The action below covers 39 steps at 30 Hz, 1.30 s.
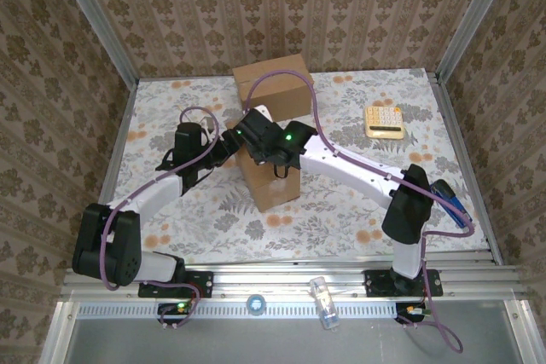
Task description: Unpack the express box
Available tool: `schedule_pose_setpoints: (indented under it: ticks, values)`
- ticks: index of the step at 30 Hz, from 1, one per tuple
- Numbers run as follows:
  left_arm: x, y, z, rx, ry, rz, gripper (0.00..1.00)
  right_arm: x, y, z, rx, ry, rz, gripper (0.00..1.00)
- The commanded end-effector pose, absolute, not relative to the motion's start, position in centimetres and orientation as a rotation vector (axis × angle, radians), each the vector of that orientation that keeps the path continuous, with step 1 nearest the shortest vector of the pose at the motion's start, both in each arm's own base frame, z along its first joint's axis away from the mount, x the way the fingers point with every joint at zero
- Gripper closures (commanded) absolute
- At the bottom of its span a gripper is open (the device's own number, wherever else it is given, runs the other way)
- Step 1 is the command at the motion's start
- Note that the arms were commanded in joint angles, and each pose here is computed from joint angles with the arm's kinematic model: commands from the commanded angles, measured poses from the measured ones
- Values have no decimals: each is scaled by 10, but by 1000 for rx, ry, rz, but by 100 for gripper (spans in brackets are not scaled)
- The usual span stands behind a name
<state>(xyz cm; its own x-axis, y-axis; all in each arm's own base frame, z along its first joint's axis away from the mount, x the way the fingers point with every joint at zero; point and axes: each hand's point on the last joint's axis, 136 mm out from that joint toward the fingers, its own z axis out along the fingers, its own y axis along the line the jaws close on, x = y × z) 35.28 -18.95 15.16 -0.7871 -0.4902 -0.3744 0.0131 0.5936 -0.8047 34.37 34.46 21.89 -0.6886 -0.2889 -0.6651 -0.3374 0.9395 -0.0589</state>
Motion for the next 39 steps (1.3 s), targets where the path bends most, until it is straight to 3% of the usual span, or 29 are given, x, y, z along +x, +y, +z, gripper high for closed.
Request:
schedule_pose_setpoints:
  ticks: [1,39]
  values:
    - [343,-183,130,-438,2310,-1107,30,317,334,200,-466,2497,68,100]
    - [342,-181,128,-447,2305,-1103,31,260,314,203,-467,2632,1,100]
